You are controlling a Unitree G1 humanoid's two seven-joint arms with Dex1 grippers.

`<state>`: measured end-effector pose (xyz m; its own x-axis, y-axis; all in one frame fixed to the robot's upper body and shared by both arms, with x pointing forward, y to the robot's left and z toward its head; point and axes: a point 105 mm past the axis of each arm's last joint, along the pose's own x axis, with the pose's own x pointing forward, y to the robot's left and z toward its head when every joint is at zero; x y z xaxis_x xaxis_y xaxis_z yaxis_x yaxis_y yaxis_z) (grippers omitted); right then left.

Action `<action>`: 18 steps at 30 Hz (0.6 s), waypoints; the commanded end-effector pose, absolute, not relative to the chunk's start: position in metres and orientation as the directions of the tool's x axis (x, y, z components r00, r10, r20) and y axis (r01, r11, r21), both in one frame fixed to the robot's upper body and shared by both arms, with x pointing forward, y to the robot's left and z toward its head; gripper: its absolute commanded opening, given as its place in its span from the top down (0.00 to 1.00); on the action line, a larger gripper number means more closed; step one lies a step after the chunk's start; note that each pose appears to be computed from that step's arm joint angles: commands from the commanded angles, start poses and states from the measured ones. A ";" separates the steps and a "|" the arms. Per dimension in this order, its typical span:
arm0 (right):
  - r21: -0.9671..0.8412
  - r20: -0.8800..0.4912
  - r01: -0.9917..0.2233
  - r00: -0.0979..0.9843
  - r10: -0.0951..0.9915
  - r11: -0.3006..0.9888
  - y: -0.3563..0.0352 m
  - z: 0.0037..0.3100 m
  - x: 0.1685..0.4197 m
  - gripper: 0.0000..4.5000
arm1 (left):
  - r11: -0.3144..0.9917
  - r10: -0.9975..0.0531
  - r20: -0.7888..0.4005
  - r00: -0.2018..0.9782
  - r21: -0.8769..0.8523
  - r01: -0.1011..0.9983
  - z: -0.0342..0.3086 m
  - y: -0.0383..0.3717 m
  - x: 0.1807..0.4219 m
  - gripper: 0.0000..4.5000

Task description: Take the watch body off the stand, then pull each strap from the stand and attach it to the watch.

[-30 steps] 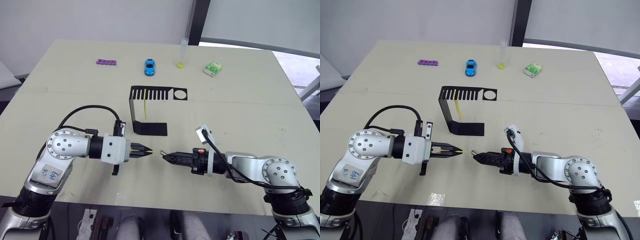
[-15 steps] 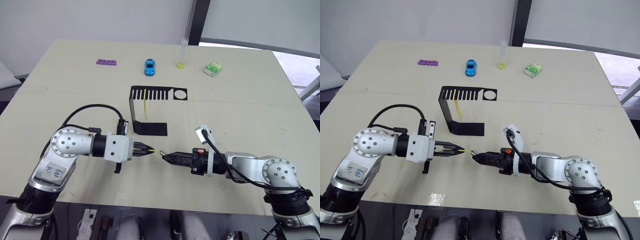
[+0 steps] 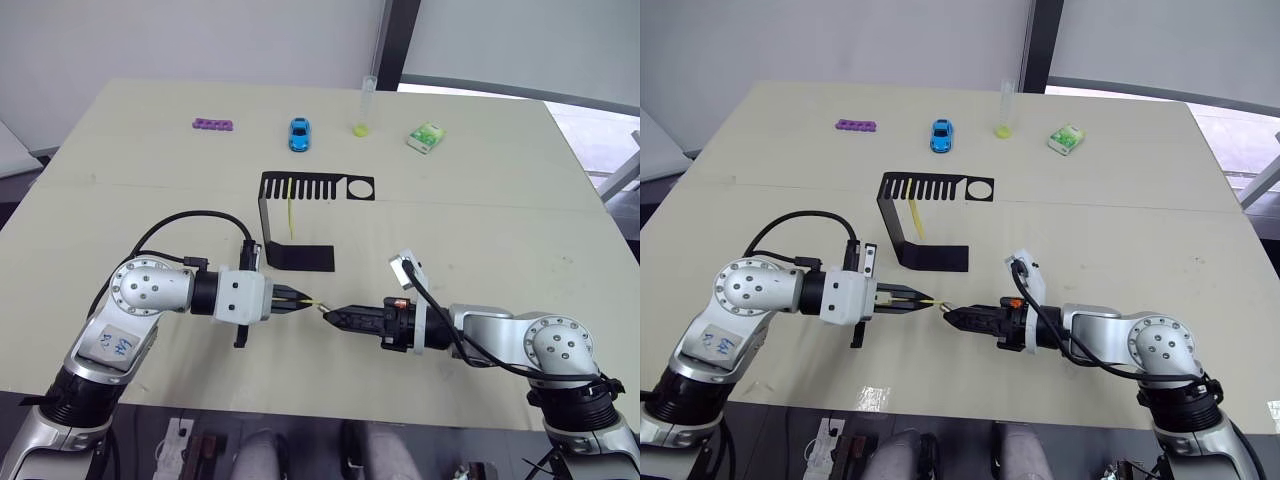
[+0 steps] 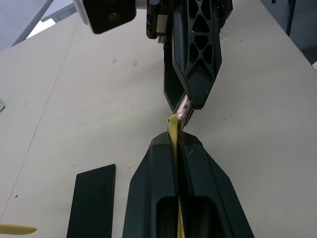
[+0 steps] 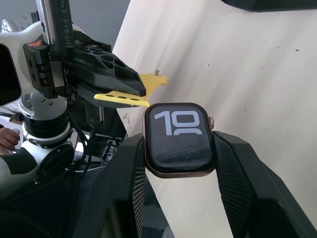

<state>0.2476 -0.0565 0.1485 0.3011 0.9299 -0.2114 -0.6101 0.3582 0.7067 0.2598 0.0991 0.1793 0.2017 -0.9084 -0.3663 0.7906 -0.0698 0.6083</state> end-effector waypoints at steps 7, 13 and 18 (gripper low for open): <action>0.697 -0.175 -0.637 0.295 0.939 0.330 -0.054 0.158 0.243 0.66 | -0.086 -0.916 -0.355 0.189 0.632 0.770 0.185 0.096 0.254 1.00; 0.700 -0.175 -0.634 0.297 0.939 0.330 -0.054 0.158 0.243 0.66 | -0.079 -0.912 -0.360 0.198 0.626 0.776 0.184 0.099 0.253 1.00; 0.701 -0.174 -0.634 0.293 0.940 0.327 -0.053 0.158 0.243 0.66 | -0.074 -0.912 -0.359 0.200 0.623 0.778 0.182 0.098 0.253 1.00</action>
<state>0.2472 -0.0568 0.1474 0.3015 0.9293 -0.2132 -0.6059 0.3594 0.7098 0.2584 0.1004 0.1770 0.2034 -0.9076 -0.3673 0.7962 -0.0651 0.6015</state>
